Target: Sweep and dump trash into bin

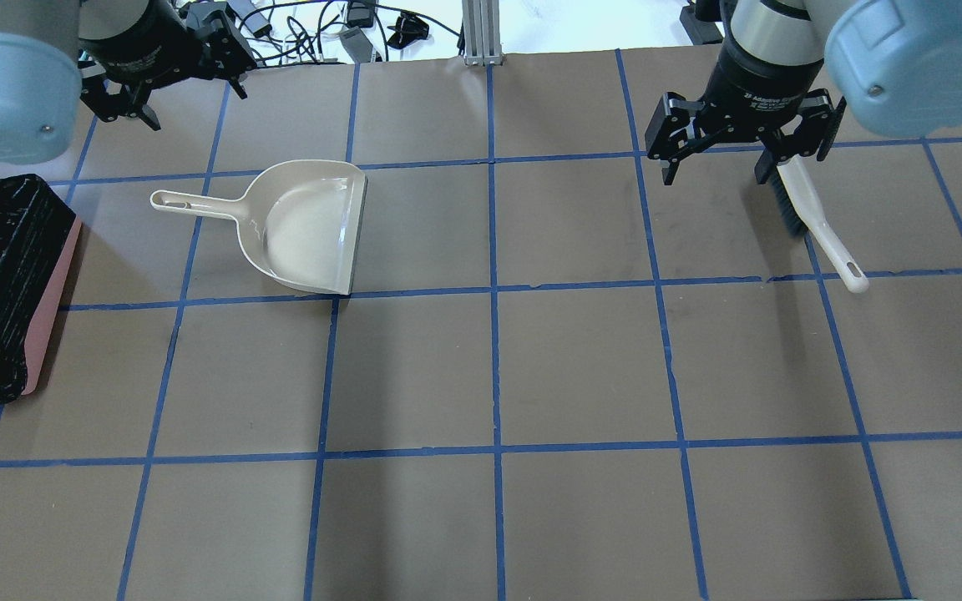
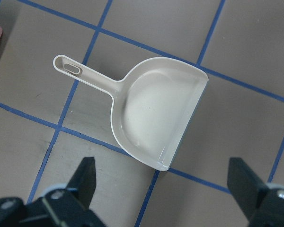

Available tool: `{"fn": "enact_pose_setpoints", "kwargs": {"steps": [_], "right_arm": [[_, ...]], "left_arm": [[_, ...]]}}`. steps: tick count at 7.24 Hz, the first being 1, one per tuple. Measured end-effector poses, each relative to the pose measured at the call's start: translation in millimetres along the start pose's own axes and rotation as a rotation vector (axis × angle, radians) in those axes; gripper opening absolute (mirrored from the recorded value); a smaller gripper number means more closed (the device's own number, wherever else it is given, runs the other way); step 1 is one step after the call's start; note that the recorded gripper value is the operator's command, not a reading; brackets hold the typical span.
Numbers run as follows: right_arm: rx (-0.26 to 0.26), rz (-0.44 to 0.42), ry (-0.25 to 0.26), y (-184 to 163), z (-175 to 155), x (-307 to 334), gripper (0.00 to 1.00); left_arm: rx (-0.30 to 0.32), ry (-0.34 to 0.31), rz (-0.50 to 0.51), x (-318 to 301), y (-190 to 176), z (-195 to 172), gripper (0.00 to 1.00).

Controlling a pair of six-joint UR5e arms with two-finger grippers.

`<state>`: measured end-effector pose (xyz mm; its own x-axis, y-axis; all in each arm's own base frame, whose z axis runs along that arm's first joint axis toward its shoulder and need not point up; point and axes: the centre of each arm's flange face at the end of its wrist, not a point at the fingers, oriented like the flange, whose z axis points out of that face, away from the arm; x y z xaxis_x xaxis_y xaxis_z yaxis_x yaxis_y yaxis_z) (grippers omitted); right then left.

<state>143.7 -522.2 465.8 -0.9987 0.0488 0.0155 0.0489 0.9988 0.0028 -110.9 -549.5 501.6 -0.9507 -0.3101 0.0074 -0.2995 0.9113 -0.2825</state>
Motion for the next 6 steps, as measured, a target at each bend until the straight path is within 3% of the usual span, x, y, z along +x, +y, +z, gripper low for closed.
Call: {"fn": "enact_pose_setpoints", "kwargs": {"steps": [5, 6], "right_arm": [[0.005, -0.011, -0.001, -2.8, 0.8, 0.4, 1.0], [0.007, -0.01, -0.005, -3.6, 0.5, 1.2, 1.0]], "left_arm": [[-0.223, 0.023, 0.343, 4.0, 67.3, -34.2, 1.0], [-0.236, 0.024, 0.376, 6.8, 74.7, -38.0, 1.0]]}}
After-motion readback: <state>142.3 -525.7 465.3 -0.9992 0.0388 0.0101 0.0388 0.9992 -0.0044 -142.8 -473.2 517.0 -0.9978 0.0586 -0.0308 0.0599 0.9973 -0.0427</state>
